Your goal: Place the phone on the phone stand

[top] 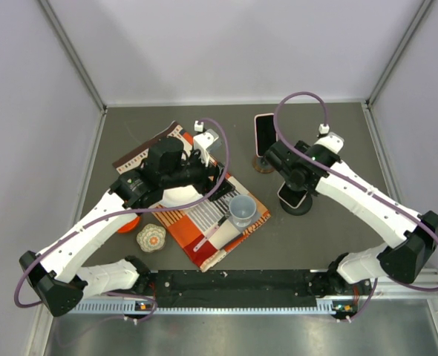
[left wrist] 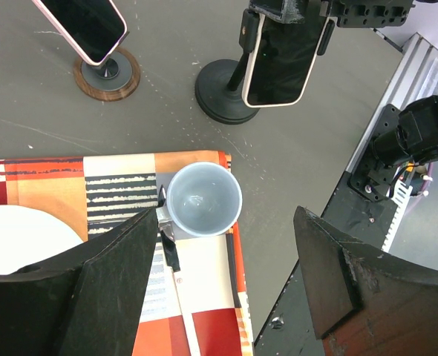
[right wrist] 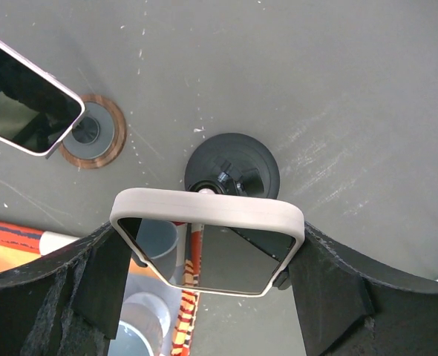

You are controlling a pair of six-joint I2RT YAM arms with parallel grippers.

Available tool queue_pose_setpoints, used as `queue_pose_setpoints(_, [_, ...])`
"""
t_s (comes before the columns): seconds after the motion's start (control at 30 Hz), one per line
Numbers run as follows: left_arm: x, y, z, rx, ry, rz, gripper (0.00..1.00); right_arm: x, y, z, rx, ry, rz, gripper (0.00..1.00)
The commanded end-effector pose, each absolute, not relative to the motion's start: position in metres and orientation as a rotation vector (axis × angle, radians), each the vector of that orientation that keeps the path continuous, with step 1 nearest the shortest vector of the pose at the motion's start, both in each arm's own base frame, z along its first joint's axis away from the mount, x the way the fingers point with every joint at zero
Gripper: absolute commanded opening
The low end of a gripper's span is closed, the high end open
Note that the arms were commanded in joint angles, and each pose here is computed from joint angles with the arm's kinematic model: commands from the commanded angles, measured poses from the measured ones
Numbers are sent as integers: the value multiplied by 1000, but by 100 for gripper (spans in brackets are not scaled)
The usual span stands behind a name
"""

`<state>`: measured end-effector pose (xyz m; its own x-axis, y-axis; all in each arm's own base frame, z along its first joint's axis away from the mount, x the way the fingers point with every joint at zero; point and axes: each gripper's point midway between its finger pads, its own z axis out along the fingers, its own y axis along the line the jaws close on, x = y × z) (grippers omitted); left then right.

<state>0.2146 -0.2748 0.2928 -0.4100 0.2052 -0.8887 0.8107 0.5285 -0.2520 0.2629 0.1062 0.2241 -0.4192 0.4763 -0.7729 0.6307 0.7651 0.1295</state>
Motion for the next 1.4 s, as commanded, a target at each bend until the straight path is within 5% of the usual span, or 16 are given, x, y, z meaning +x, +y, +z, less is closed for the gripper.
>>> queue_pose_setpoints(0.0, [218, -279, 301, 839, 1855, -893, 79, 265, 86, 247, 741, 2021, -283, 3])
queue_pose_setpoints(0.33, [221, -278, 298, 834, 1865, -881, 79, 299, 129, 276, 210, 1948, 80, 0])
queue_pose_setpoints(0.67, [222, -279, 295, 834, 1873, -879, 79, 364, 103, 305, -81, 1924, -8, 0])
queue_pose_setpoints(1.37, [225, -280, 289, 839, 1893, -864, 79, 454, 86, 305, -56, 1854, 68, 0])
